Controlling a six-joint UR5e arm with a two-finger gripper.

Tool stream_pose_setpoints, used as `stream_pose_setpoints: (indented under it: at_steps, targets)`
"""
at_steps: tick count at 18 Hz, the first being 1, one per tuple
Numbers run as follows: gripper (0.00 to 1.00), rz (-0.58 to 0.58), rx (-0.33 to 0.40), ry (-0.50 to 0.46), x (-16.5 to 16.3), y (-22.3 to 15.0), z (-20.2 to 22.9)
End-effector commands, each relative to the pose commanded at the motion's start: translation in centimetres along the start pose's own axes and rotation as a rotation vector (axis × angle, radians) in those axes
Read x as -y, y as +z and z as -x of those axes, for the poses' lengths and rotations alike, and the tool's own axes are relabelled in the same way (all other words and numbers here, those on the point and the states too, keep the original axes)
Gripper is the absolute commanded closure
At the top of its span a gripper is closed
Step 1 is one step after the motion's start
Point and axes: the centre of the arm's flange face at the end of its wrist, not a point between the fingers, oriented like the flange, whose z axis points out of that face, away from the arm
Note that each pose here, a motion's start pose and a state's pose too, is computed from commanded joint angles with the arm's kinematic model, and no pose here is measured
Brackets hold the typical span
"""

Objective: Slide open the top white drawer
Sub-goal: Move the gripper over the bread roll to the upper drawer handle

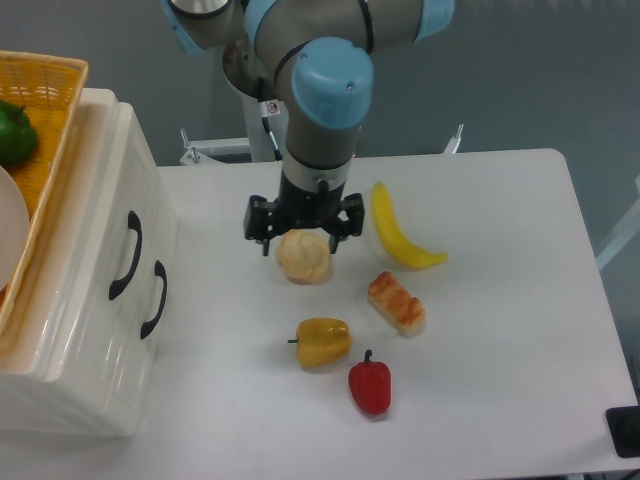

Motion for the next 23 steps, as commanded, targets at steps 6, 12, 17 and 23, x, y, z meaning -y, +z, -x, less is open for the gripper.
stream_pose_setpoints:
  at_steps: [6, 12, 17, 23]
  targets:
    - [0.0, 0.023, -0.005, 0.072, -0.2, 1.3, -4.3]
    - [0.0, 0.037, -0.005, 0.108, -0.5, 2.0, -6.5]
    - [0.0, 0.013, -0.032, 0.123, -0.2, 1.2, -7.7]
    - [0.0, 0.01, -0.068, 0.106, -0.2, 1.2, -8.4]
